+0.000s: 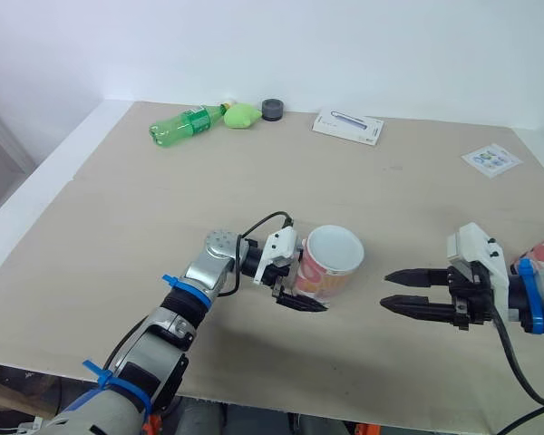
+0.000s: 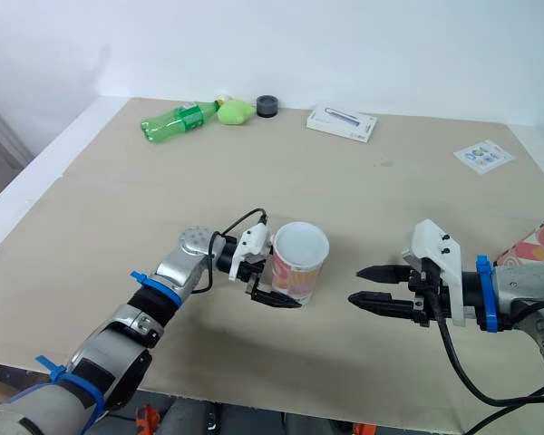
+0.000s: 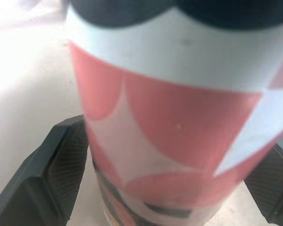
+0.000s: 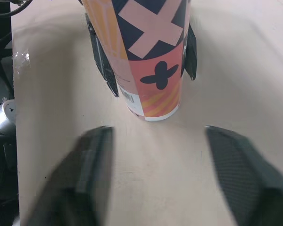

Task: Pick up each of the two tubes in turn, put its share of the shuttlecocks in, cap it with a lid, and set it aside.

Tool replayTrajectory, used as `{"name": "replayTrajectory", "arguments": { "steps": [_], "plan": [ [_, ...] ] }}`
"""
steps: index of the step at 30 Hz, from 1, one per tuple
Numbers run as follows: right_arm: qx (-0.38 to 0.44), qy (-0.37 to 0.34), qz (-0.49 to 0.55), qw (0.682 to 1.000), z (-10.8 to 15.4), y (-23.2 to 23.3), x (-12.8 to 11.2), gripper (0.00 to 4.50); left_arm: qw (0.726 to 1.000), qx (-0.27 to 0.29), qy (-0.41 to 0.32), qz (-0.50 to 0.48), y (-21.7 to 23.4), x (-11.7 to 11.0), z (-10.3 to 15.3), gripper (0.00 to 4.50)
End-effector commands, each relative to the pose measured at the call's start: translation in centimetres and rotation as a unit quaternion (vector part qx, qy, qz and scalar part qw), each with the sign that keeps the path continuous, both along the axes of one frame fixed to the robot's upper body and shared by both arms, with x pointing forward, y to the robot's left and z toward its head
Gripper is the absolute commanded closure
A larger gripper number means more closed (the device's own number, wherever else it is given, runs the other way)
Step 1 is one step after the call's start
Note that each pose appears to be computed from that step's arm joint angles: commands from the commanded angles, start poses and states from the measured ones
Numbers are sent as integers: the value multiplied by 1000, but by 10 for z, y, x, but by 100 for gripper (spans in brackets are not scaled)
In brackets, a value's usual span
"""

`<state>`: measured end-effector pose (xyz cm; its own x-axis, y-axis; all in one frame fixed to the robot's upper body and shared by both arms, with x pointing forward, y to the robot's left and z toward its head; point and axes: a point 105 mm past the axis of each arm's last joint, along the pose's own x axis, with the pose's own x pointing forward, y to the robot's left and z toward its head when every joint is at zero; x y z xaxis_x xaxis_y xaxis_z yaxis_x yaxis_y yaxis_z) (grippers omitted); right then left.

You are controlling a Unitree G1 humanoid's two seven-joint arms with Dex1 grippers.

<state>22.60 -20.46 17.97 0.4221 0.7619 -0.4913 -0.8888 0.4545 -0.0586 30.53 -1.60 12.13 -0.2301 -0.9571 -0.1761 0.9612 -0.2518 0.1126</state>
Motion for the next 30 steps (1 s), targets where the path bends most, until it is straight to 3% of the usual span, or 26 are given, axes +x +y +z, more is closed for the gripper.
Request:
{"name": "replayTrajectory", "arguments": {
  "steps": [1, 8, 11, 16, 20, 30],
  "plan": [
    [-3, -4, 8, 1000, 0, 1, -3, 22, 1000, 0, -28, -11, 13, -8, 7, 0],
    [9, -12, -25, 1000, -16, 7, 9, 22, 996, 59, -63, 12, 64, -16, -4, 0],
    [0, -19, -13, 1000, -36, 26, 7, 22, 992, 71, -80, 72, 99, -15, 2, 0],
    [36, -17, 28, 999, -46, 61, -1, 22, 986, 6, -60, 154, 128, -31, 27, 0],
    [48, -40, 18, 998, -47, 70, 16, 22, 980, 6, -54, 189, 137, -42, 26, 0],
    [111, -69, 33, 991, -31, 96, 28, 22, 971, -13, -20, 240, 145, -56, 32, 0]
  ]
}}
